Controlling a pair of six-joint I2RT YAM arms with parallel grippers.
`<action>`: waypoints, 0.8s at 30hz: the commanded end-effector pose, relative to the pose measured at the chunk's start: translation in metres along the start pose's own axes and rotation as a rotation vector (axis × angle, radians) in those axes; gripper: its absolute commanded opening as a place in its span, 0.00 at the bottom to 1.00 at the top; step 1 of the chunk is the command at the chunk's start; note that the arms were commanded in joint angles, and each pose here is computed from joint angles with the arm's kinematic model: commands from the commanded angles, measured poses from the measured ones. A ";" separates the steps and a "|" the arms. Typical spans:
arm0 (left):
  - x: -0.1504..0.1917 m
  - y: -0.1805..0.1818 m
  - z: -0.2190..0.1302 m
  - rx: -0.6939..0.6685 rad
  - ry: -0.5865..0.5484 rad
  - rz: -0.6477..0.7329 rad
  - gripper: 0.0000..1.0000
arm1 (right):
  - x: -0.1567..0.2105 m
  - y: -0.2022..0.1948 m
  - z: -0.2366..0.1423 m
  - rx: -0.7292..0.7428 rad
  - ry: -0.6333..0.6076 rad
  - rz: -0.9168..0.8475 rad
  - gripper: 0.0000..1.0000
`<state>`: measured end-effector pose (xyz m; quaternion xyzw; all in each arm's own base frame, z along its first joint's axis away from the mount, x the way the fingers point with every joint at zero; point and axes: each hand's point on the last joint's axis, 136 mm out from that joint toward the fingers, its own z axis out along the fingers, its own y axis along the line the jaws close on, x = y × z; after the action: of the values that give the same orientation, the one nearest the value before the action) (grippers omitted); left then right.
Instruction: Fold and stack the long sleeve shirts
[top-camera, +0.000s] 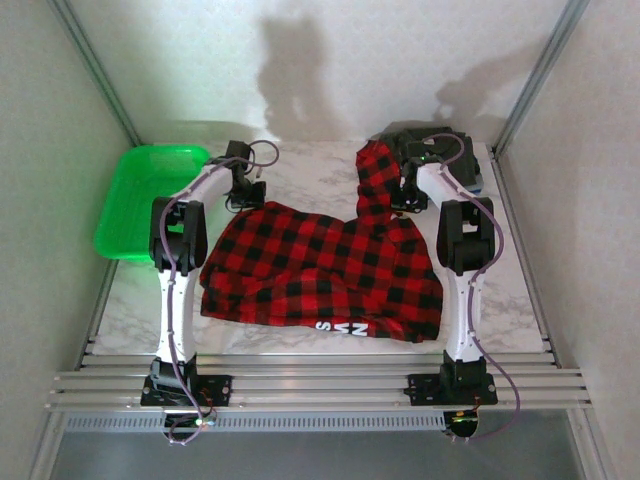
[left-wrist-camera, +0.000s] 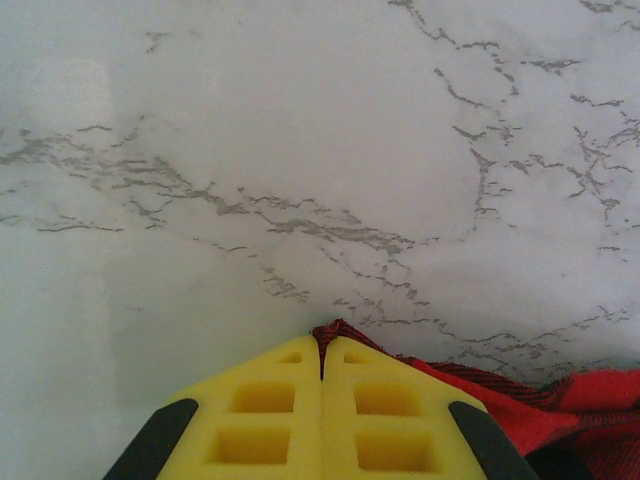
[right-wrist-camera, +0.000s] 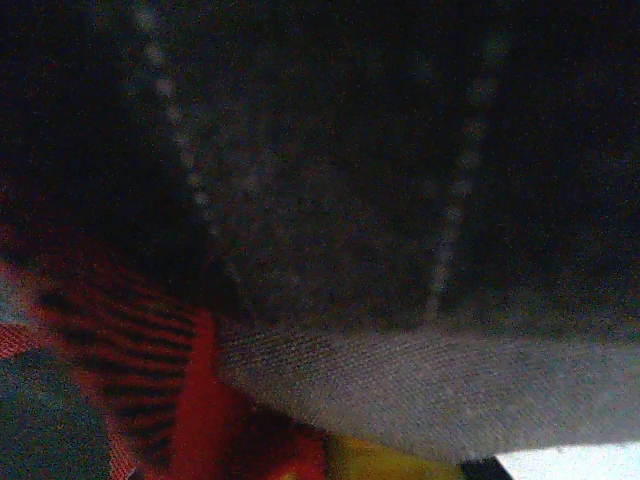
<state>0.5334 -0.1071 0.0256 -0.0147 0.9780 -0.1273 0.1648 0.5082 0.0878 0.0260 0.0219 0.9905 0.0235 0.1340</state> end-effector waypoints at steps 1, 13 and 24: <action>-0.009 -0.009 -0.031 0.022 -0.038 -0.001 0.00 | -0.015 0.004 -0.041 0.012 -0.079 -0.012 0.01; -0.015 -0.002 -0.054 0.030 -0.085 -0.024 0.00 | -0.001 0.010 -0.085 0.016 -0.128 -0.033 0.01; 0.000 0.012 -0.066 0.007 -0.096 -0.059 0.00 | 0.025 0.007 -0.097 0.028 -0.124 -0.027 0.02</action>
<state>0.5111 -0.0871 0.0554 -0.0385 0.9743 -0.1326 0.1781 0.4619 0.0919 0.0883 0.0059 0.9858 0.0080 0.1676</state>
